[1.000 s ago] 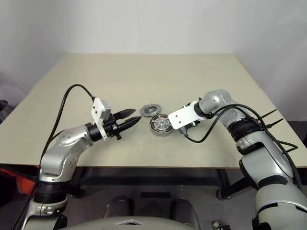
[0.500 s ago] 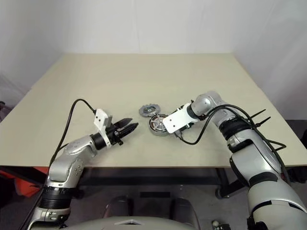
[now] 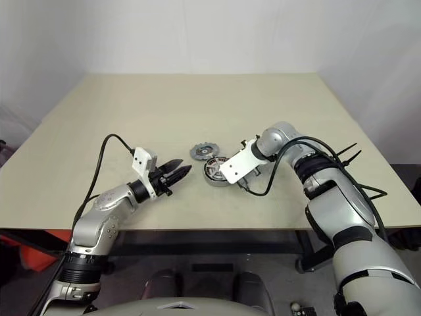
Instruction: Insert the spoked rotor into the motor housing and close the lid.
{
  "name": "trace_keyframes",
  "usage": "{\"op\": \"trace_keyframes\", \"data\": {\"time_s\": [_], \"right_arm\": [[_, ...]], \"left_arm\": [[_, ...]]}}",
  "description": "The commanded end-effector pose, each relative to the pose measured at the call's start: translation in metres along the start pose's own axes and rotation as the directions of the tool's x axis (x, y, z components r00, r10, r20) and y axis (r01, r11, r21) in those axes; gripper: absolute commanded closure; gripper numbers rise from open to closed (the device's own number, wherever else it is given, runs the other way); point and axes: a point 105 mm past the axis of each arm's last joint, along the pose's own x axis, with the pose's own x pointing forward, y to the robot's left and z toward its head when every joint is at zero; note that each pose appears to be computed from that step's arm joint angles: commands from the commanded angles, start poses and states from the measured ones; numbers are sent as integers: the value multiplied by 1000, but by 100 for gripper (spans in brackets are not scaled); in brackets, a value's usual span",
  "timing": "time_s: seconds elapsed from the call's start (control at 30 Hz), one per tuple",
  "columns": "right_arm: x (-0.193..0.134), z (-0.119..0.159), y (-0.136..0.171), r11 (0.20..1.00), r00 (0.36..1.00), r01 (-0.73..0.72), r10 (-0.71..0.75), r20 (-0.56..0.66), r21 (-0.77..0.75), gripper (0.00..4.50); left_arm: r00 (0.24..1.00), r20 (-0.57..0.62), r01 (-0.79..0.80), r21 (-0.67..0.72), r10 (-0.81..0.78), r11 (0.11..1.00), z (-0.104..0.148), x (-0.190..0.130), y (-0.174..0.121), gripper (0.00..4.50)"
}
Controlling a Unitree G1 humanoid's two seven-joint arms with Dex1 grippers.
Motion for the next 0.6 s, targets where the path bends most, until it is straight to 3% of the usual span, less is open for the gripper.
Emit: {"op": "trace_keyframes", "data": {"time_s": [0.03, 0.13, 0.3, 0.6], "right_arm": [[-6, -1, -13, 999, 999, 39, -40, -21, -31, 268], [-6, -3, -15, 998, 998, 48, -49, -27, -39, 304], [-8, -4, -18, 996, 997, 71, -72, -26, -56, 443], [-18, -8, -27, 991, 991, 119, -122, -47, -62, 448]], "left_arm": [[999, 47, 0, 33, -1, 999, 13, -1, -2, 237], [999, 47, -12, 37, 10, 999, 14, -1, 0, 237], [998, 51, -29, 42, 27, 999, 16, -1, 4, 237], [998, 56, -46, 51, 44, 998, 17, 2, 10, 237]]}}
